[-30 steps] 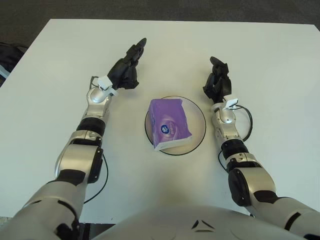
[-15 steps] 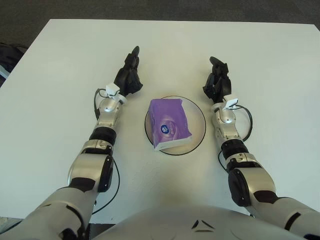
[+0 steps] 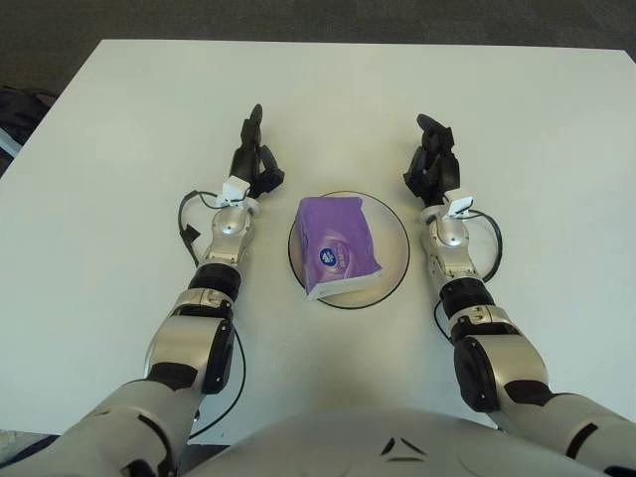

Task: Put the tissue paper into the plate.

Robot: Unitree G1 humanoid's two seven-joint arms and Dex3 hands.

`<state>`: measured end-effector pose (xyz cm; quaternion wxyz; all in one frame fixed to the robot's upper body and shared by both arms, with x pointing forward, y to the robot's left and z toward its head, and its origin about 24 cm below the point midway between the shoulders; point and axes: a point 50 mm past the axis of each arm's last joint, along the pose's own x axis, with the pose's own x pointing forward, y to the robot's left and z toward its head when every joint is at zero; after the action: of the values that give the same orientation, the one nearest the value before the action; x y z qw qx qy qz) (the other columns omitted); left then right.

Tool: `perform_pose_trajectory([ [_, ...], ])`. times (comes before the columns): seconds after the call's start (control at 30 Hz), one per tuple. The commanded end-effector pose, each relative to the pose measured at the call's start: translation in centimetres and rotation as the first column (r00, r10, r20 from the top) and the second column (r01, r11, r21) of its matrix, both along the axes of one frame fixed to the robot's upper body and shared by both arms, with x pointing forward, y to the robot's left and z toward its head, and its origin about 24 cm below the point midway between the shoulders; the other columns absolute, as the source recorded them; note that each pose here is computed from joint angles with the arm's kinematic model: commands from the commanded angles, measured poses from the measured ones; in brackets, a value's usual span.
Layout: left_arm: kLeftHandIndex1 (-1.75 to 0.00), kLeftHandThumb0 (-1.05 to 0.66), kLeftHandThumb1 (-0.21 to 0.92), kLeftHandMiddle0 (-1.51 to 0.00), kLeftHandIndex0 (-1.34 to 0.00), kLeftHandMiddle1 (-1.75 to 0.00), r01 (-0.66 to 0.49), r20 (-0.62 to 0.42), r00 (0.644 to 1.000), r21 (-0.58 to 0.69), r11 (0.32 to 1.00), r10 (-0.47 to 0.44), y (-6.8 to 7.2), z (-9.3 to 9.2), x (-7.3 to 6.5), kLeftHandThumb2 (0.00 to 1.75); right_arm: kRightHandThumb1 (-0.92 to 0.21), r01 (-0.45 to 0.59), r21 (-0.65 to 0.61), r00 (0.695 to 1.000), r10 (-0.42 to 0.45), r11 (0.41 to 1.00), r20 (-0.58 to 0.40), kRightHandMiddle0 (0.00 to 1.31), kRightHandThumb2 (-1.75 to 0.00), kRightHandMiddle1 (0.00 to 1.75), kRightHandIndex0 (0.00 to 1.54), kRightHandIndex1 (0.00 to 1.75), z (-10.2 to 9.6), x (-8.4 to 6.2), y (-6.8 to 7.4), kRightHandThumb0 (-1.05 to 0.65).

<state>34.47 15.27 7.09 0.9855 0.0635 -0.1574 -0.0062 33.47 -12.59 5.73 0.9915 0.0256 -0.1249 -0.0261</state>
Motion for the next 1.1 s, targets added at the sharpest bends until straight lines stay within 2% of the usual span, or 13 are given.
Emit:
perform_pose_trajectory([
  [0.0, -0.34, -0.8, 0.92, -0.07, 0.0, -0.01, -0.042, -0.14, 0.989, 0.013, 0.999, 0.044, 0.0, -3.8, -1.8, 1.03, -0.92, 0.038, 0.015, 0.94, -0.031, 0.999, -0.341, 0.0, -0.86, 0.73, 0.37, 0.01, -7.8, -4.1, -0.6, -0.69],
  [0.57, -0.32, -0.81, 0.92, -0.09, 0.0, -0.01, -0.103, -0.13, 0.986, 0.04, 0.994, 0.108, -0.5, -4.2, -3.6, 0.91, -0.92, 0.049, 0.018, 0.939, -0.04, 0.999, -0.341, 0.0, -0.85, 0.72, 0.36, 0.0, -7.6, -4.2, -0.7, -0.67],
  [1.07, -0.55, -0.76, 0.92, -0.2, 0.0, -0.04, -0.14, -0.092, 0.985, 0.037, 0.989, 0.143, -0.1, -4.2, -5.0, 0.87, -0.92, 0.088, -0.011, 0.947, -0.087, 0.996, -0.308, 0.0, -0.79, 0.77, 0.37, 0.01, -6.8, -5.2, -0.6, -0.66],
])
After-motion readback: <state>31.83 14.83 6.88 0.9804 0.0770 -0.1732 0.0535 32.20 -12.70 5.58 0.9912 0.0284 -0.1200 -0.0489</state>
